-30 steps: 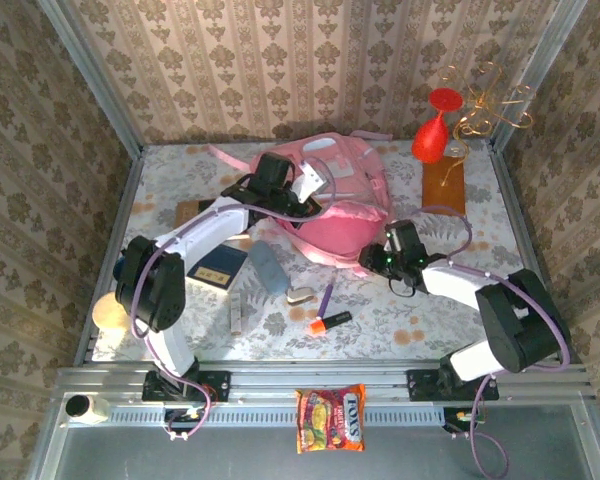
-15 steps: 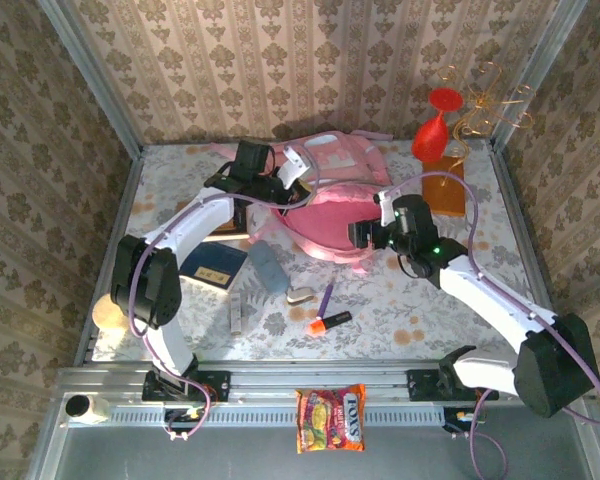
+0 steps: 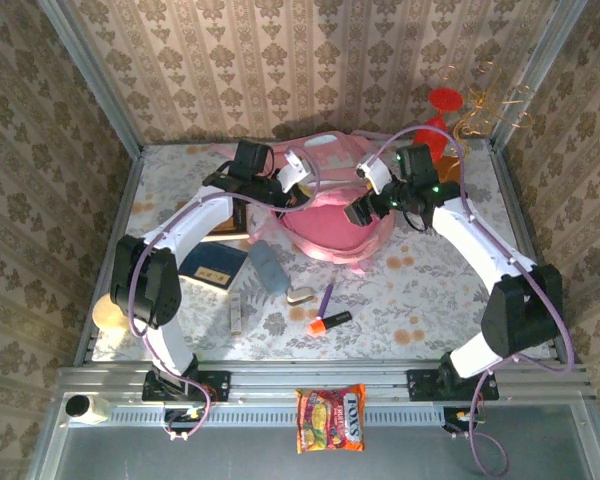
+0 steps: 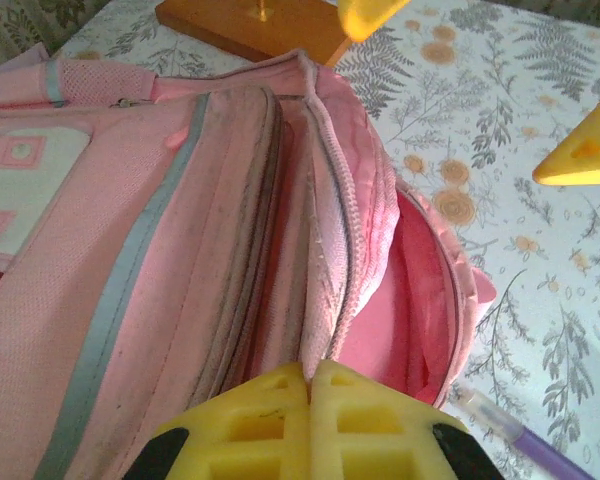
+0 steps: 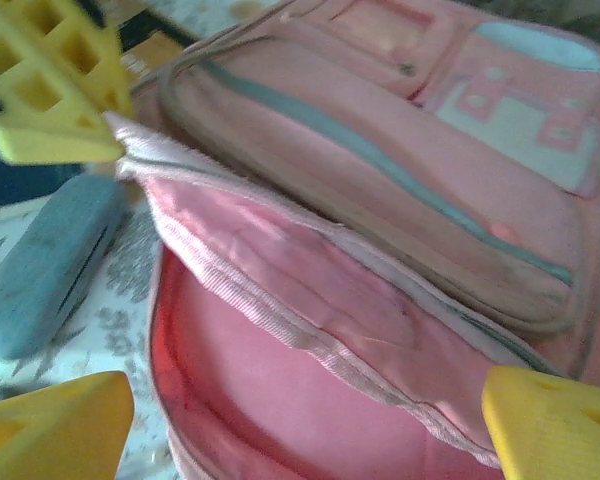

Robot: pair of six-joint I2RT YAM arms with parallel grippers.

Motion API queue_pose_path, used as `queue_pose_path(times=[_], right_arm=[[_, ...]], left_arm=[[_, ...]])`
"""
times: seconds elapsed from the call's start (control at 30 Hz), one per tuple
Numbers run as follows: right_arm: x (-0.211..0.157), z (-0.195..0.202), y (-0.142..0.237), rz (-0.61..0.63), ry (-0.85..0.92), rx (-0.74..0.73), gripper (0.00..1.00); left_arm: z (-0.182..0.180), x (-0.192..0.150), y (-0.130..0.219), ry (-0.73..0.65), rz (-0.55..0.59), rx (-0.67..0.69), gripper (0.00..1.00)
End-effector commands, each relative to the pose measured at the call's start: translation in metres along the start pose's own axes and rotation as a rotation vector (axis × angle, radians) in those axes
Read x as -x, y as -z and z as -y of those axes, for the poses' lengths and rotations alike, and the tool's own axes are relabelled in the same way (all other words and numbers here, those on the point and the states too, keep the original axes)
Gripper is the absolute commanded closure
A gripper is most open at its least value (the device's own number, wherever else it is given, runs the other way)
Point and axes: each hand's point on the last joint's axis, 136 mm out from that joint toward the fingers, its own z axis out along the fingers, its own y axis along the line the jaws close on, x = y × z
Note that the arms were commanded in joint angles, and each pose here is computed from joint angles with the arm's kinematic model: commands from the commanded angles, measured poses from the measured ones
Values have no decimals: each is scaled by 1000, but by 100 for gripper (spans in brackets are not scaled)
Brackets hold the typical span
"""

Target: Pack books, pencil case, and school supplies into a backpack

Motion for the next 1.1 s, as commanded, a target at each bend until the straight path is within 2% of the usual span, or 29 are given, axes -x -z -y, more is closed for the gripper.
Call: queue_pose_path(times=[0.0, 0.3, 0.53, 0.63, 0.8, 1.0, 1.07], right_arm=[[-16, -17, -5, -73, 85, 149, 10], [-13, 10, -19, -55, 148, 192, 12], [-30, 14, -40, -98, 146, 274, 22], [-28, 14, -47, -100, 135, 310, 33], [-27, 15, -55, -93, 177, 282, 68], [-11, 20, -48, -50, 278, 142, 92], [-3, 23, -42, -25, 314, 85, 96]], left_arm=[[5, 11, 19, -105, 7, 10, 100], [5, -1, 21, -120, -33, 20, 100], [5, -4, 22, -109, -40, 19, 100], [5, -4, 22, -110, -38, 20, 100], [-2, -7, 21, -108, -58, 53, 100], [-6, -8, 18, -91, -59, 66, 100], [-7, -10, 17, -82, -59, 71, 100]])
